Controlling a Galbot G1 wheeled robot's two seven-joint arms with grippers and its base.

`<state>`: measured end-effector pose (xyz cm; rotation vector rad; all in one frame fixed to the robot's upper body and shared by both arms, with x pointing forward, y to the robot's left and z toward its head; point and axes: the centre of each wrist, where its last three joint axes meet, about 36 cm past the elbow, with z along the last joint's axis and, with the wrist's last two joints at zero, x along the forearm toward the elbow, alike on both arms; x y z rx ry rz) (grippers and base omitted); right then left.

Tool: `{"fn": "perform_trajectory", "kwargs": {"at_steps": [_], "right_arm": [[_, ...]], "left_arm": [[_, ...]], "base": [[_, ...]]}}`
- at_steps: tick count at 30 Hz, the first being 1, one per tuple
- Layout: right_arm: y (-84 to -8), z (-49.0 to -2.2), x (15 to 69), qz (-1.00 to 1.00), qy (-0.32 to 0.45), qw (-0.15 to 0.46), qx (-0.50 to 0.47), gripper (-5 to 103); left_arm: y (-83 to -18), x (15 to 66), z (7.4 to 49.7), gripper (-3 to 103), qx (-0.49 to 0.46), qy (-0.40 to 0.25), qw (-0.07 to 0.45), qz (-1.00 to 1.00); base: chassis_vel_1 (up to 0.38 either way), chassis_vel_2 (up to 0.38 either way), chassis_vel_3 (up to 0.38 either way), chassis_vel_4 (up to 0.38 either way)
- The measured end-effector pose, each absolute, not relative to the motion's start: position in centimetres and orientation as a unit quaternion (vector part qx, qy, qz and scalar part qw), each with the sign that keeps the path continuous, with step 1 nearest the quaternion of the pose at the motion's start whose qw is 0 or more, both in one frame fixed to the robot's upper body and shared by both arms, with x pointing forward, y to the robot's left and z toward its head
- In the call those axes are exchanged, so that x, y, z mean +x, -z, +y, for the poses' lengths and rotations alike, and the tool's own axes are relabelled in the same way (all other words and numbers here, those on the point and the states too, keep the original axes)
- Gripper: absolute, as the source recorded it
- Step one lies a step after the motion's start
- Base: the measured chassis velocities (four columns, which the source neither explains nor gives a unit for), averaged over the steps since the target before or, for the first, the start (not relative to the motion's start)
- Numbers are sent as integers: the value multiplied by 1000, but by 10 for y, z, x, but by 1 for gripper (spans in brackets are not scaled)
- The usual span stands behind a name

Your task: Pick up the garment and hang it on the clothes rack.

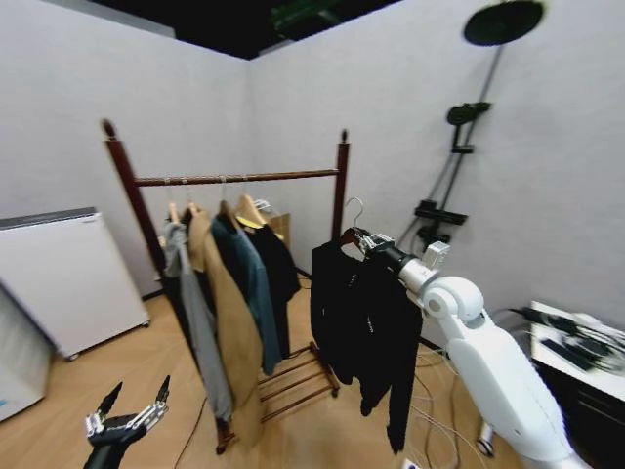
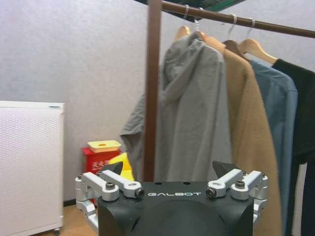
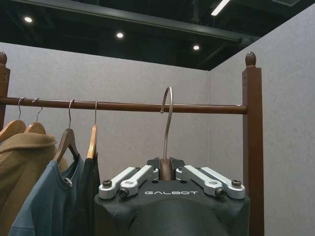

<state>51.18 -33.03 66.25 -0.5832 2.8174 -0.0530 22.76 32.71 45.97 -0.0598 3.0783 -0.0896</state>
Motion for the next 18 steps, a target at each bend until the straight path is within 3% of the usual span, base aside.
{"fn": "perform_trajectory", "kwargs": {"at_steps": [11,18], "right_arm": [[-654,-324,511,973,33,138,-184,9],[-653,-317,507,971,48,141,-189,9]], "left_arm": [[-460,228,327,100,-19,29,31,999],[-460,228,327,100,-19,29,31,999]], "base": [[9,15,23,19],[-89,108,95,-100]]}}
